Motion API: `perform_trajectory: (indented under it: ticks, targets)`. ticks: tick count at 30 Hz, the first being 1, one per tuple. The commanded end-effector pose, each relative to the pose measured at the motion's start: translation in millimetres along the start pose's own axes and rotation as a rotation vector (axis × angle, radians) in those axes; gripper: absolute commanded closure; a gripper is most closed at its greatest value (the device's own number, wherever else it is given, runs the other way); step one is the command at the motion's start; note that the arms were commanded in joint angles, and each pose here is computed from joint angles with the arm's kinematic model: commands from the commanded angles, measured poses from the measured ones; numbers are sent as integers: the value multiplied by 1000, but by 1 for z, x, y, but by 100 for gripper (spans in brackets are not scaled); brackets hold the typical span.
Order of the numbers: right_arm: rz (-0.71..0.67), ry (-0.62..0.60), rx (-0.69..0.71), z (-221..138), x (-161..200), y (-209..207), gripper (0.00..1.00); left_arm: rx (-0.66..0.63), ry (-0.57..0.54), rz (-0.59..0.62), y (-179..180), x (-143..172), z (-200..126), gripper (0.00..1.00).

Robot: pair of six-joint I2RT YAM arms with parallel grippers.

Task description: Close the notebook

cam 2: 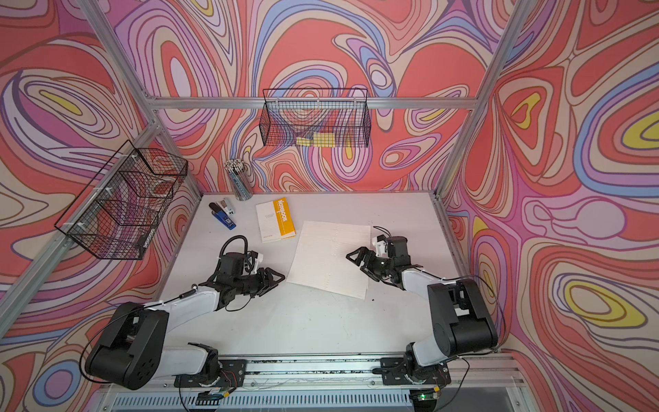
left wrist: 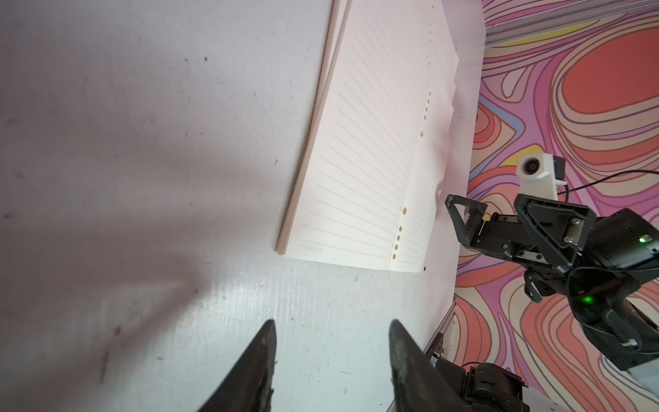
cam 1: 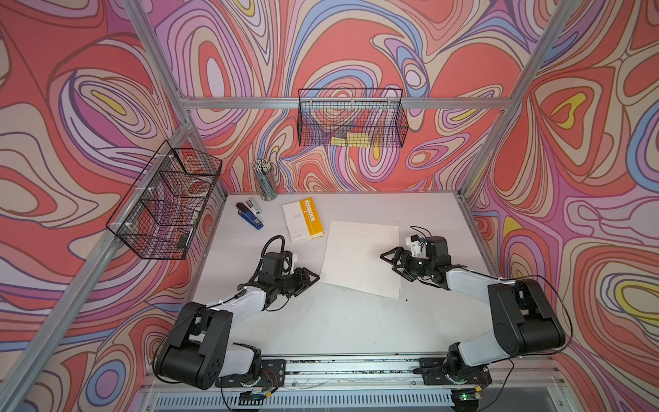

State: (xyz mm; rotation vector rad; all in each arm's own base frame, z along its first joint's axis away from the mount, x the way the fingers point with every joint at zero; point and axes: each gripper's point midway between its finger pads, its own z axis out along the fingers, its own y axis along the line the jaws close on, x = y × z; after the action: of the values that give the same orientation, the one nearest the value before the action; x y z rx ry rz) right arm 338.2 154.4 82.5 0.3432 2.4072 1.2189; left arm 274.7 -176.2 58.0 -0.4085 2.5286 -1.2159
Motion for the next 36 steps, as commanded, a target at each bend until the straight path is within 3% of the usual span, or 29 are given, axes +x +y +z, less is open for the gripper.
perform_trajectory:
  ticks: [1,17,23,36]
  targets:
    - [-15,-22,-6,0,-6,2,2,-2,-18,-10,0,-6,5,49]
    - [32,1,67,2,10,-24,2,113,-80,-193,-36,23,27,47]
    - [36,12,71,2,12,-25,2,158,-147,-184,-53,36,43,50]
    - [39,26,68,1,20,-27,2,198,-280,-368,-39,43,63,57]
